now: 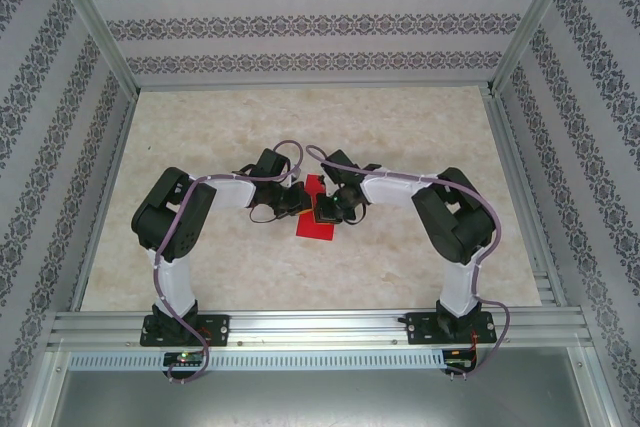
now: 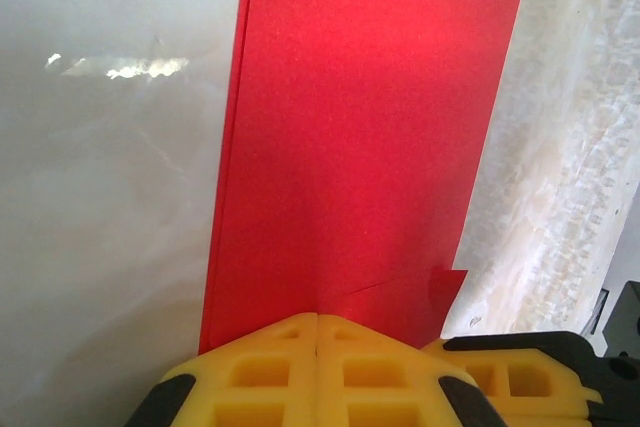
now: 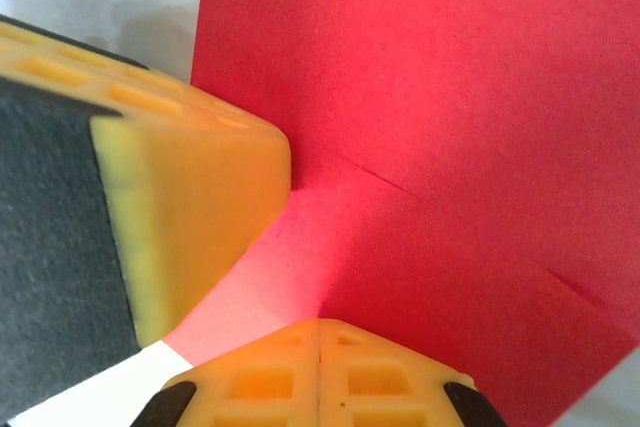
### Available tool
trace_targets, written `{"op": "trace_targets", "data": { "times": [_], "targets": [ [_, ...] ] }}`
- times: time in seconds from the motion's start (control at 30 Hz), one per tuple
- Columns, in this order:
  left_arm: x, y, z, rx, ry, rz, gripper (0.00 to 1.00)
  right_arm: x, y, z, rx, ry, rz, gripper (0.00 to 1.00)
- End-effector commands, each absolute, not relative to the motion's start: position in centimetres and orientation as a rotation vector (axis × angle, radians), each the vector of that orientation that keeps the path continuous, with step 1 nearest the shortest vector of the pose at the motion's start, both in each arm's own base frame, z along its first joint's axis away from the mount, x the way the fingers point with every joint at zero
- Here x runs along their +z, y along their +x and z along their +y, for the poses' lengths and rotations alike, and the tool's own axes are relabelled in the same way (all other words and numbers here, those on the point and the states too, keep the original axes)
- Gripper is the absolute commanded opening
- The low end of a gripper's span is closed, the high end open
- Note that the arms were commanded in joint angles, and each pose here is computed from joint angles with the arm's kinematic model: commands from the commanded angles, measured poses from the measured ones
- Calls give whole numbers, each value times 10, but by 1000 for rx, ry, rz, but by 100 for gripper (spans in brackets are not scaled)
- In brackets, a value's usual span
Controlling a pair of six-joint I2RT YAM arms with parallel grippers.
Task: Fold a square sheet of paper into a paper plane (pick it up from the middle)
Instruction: Fold the triangle a second time at the center of the table.
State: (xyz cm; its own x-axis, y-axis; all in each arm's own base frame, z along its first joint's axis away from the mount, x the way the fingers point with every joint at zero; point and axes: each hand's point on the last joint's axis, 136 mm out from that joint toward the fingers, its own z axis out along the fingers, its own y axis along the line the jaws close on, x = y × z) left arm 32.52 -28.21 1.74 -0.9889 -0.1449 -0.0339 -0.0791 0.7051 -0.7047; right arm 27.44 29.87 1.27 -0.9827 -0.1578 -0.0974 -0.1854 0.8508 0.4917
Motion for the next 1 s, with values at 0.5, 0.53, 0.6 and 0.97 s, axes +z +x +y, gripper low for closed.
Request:
{"op": "trace_targets", "data": {
  "times": [0.5, 0.53, 0.6, 0.97],
  "targets": [
    [-23, 310, -257, -926, -288, 2962, 0, 49, 239, 261, 795, -268, 2975, 5],
    [-20, 312, -258, -932, -282, 2955, 0, 58, 248, 264, 818, -256, 2935, 5],
    [-12, 315, -263, -963, -261, 2935, 0, 68, 264, 271, 840, -232, 2877, 5],
    [2, 322, -271, -1028, -213, 2891, 0, 32, 279, 294, 848, -194, 2927, 5]
  ]
}}
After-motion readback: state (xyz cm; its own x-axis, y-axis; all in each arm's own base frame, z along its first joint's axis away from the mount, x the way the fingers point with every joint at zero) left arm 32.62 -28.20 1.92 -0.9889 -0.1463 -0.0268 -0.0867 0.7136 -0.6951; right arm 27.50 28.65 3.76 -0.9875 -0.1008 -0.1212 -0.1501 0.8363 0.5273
